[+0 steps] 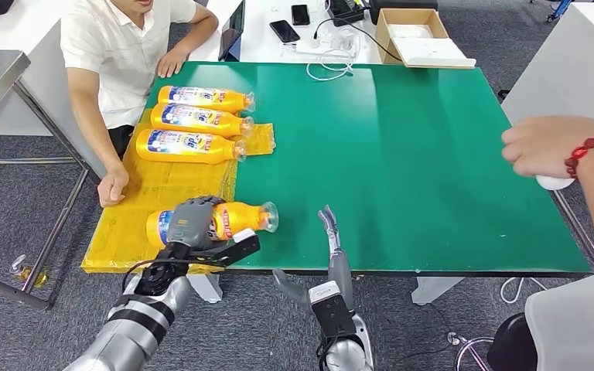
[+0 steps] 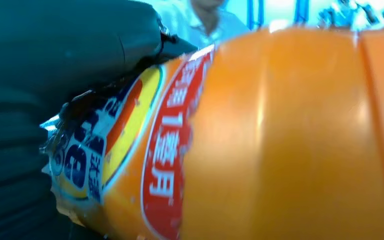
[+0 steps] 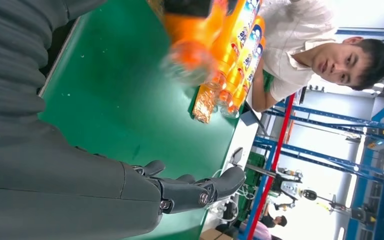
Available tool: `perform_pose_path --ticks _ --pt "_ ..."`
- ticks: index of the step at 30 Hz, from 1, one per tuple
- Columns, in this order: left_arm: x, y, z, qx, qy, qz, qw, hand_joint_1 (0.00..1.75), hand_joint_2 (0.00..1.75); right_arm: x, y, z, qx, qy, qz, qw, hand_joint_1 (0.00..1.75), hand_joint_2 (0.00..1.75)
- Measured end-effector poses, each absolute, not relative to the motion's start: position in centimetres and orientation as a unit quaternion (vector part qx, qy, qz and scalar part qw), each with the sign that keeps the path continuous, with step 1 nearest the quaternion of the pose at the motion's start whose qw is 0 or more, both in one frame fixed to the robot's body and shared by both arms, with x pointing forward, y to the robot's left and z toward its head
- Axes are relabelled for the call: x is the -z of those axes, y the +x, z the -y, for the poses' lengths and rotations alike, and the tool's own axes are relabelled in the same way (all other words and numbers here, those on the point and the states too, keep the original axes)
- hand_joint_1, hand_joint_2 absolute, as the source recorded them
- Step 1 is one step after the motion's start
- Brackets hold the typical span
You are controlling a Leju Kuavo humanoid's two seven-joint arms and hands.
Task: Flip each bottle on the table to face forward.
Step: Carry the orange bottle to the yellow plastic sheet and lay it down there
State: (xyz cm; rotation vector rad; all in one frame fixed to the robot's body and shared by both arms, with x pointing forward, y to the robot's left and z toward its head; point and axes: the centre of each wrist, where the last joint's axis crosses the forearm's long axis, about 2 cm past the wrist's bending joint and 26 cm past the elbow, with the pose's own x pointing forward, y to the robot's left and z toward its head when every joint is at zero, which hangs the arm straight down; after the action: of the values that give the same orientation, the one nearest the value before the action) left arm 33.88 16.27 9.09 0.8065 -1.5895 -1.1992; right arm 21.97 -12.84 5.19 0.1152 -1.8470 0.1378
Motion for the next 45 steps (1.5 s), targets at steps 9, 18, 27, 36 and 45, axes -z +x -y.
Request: perform_pose_path --ticks 9,18,27,36,45 --pt "-8.9 36.3 -15.4 0.552 0.261 0.579 0.54 1.75 1.75 -5.7 22.9 12.4 -0.059 0.061 0.799 0.596 0.0 1.75" --pt "-9.2 38.0 -16.7 0.565 0.284 0.501 0.59 0.19 1.75 -5.4 23.4 12.2 -0.063 0.06 0.793 0.604 0.0 1.75" --pt "-9.0 38.4 -18.1 0.538 0.235 0.503 0.634 0.0 1.75 -4.9 23.6 12.1 -0.068 0.06 0.787 0.611 0.0 1.75" --pt "-8.7 38.8 -20.1 0.453 0.088 0.553 0.694 0.0 1.75 -4.4 23.6 11.8 -0.075 0.065 0.786 0.611 0.0 1.75" --pt "-8.3 38.6 -21.0 0.412 0.045 0.576 0.704 0.0 1.75 -4.1 23.7 11.6 -0.079 0.069 0.783 0.613 0.0 1.75"
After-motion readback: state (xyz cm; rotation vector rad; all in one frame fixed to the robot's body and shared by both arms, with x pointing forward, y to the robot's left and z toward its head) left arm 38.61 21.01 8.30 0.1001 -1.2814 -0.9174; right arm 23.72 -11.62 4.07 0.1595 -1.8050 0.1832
